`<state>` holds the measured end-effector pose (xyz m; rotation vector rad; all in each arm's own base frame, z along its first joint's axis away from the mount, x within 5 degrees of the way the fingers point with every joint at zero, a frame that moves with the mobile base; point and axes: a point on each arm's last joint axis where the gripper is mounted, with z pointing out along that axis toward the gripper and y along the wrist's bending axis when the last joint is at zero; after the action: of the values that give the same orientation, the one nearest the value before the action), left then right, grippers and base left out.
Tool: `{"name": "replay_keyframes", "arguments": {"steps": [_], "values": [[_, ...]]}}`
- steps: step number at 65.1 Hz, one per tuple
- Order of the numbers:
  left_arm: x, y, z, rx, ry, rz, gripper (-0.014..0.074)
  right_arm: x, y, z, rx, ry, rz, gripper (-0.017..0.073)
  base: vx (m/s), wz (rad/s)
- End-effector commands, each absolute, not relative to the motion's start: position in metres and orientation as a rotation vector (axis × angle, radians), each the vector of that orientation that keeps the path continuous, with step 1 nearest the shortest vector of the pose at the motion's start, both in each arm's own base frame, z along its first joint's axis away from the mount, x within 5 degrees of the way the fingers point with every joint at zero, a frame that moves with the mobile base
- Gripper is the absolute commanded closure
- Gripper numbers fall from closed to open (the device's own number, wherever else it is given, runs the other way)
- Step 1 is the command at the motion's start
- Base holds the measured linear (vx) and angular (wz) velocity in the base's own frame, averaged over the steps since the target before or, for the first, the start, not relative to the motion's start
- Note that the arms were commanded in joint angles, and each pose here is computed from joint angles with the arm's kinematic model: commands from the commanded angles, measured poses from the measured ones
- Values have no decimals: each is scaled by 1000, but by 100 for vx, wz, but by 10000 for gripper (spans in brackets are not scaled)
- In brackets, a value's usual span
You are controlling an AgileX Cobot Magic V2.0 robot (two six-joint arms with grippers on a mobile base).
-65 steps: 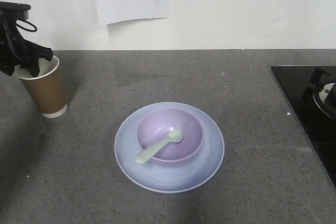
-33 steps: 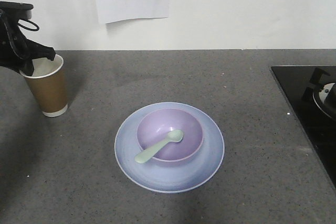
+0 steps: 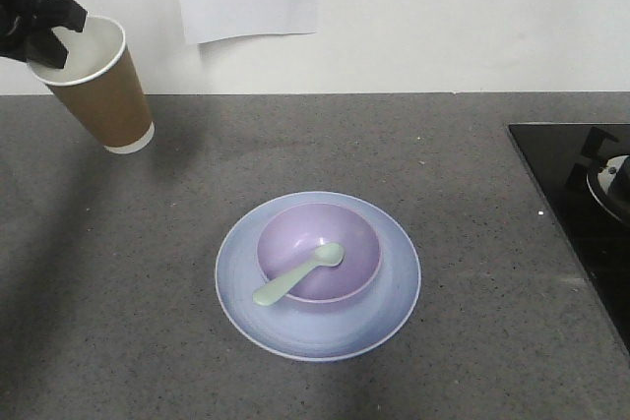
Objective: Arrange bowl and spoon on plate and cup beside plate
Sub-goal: 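Lift the brown paper cup with the left gripper toward the plate, then set the cup down on the counter beside the plate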
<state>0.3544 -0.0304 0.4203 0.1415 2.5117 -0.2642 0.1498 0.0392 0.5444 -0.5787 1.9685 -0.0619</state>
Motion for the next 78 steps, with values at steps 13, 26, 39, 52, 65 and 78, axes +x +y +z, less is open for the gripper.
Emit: {"name": "replay_keyframes", "arguments": {"steps": [13,26,39,52,65,78], "values": [[316,-65,414,331,2529,-332,601,154,40,553,-549,1903,-63,564,0,0],[319,-73,378,335,2596,-388,601,154,40,553,-550,1906,-63,564,0,0],[318,-72,353,329,2658,-383,601,154,40,553,-547,1908,-64,564,0,0],[316,-73,331,314,2691,-401,601,154,40,553,-548,1908,-63,564,0,0],[314,-72,321,318,2716,-399,601,154,40,553,-548,1908,-63,564,0,0],[314,-72,321,317,2715,-399,601,154,40,552,-548,1910,-63,564,0,0]]}}
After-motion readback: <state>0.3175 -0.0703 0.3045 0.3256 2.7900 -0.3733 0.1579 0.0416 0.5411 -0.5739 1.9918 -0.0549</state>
